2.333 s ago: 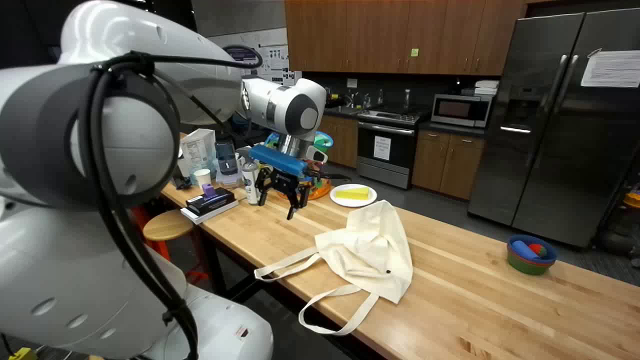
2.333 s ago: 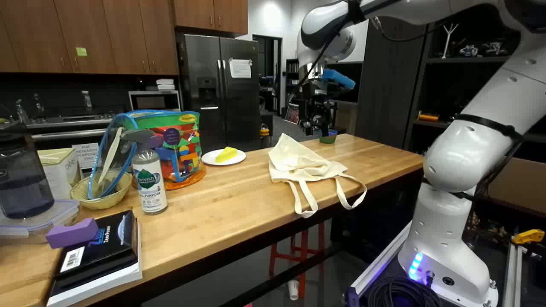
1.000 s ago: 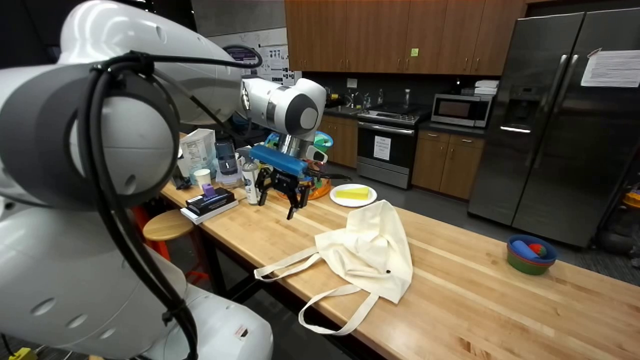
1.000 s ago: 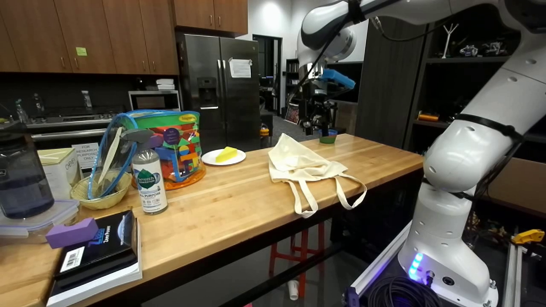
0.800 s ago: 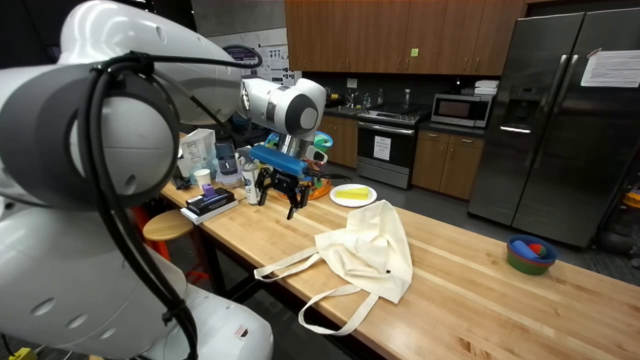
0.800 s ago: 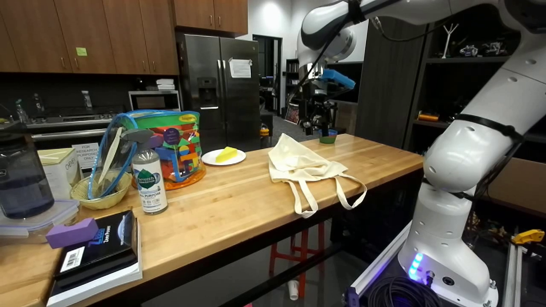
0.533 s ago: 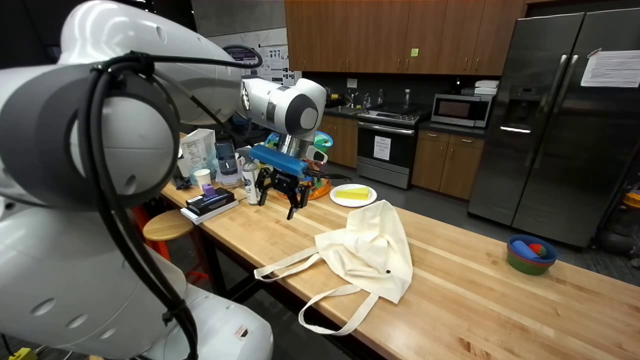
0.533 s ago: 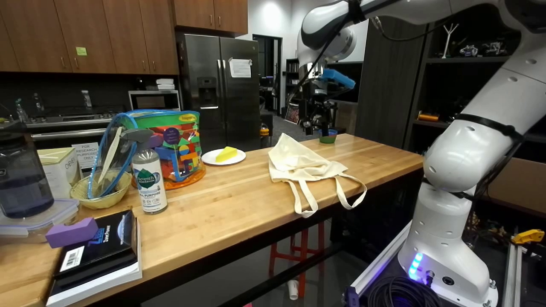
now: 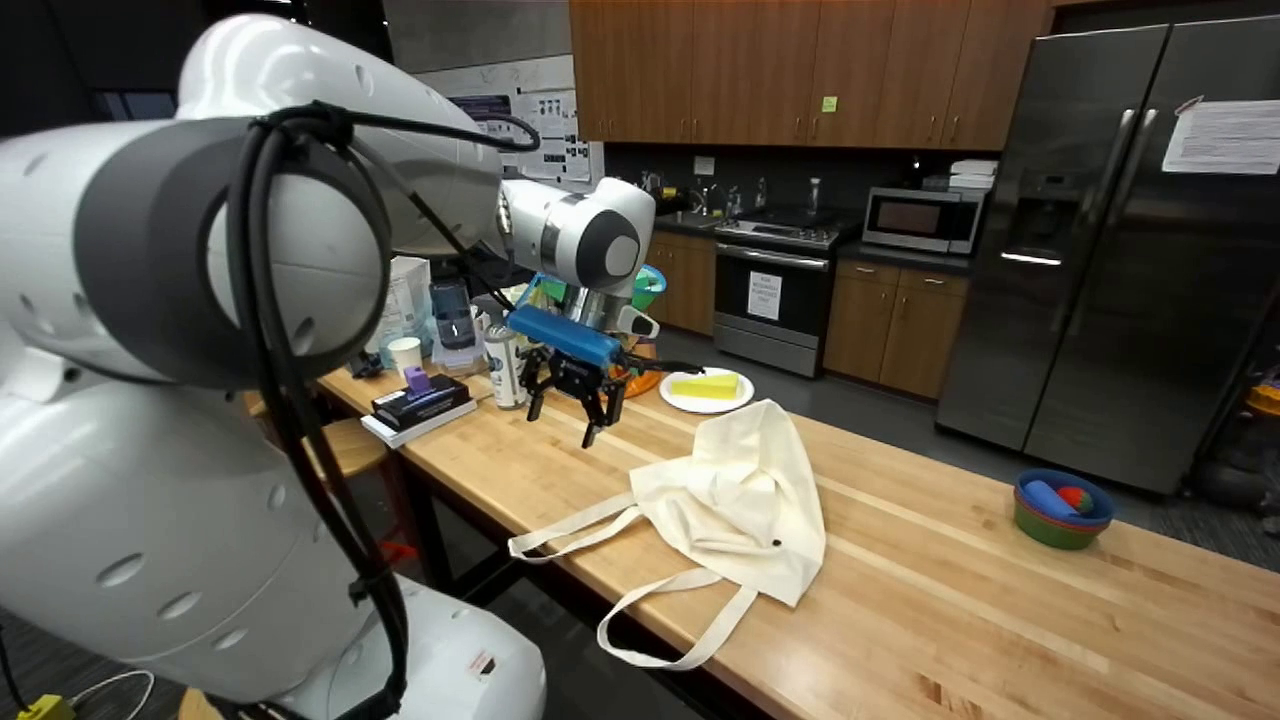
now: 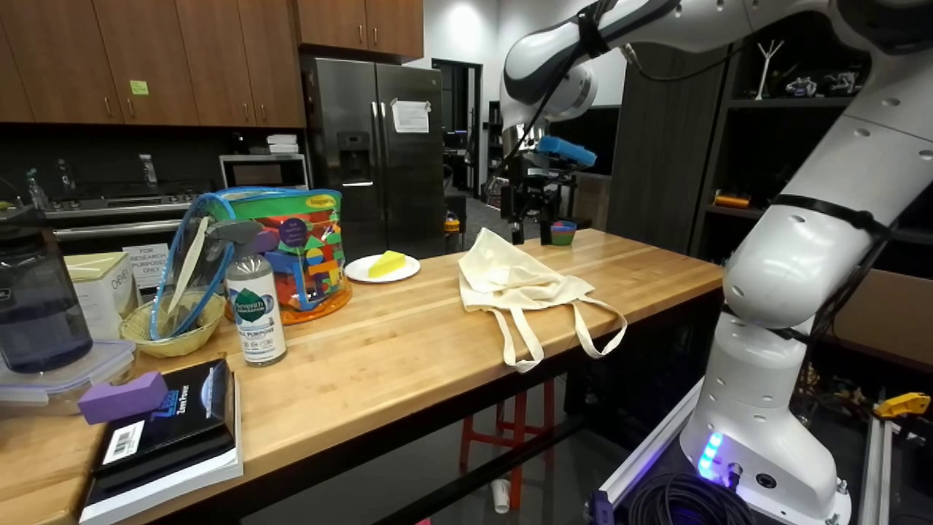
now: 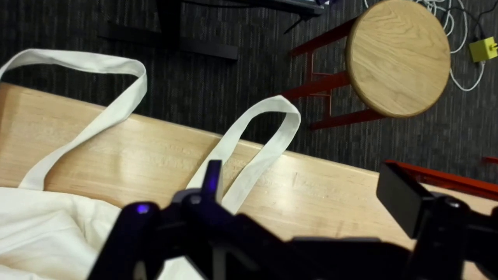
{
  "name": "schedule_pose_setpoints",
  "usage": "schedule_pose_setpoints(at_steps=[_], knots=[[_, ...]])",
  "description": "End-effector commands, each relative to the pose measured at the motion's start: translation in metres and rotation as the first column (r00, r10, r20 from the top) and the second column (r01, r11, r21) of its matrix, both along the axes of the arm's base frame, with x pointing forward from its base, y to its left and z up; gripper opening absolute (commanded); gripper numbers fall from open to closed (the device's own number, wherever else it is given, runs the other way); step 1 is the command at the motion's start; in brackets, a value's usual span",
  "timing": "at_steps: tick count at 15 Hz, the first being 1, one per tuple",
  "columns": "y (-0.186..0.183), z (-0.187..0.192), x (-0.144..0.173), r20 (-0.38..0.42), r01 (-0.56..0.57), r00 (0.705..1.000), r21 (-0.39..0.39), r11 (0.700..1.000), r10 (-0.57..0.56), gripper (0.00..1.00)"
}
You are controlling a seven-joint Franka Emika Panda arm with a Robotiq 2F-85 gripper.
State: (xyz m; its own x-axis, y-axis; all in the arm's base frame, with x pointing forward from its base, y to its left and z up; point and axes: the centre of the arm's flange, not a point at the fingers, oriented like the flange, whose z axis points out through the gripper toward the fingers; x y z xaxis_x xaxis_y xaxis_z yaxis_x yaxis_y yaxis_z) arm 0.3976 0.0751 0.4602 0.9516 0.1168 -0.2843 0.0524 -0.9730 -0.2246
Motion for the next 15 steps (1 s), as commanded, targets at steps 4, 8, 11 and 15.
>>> schedule_pose_setpoints(at_steps=[4, 8, 11, 15], knots=[[-0.023, -0.034, 0.04, 0.179, 0.142, 0.976, -0.073, 0.987, -0.127, 1.0], [-0.035, -0.053, 0.059, 0.26, 0.216, 0.95, -0.134, 0.967, -0.176, 1.0], [-0.044, -0.07, 0.069, 0.295, 0.274, 0.932, -0.191, 0.943, -0.211, 1.0], [-0.052, -0.086, 0.077, 0.322, 0.329, 0.915, -0.244, 0.912, -0.244, 1.0]])
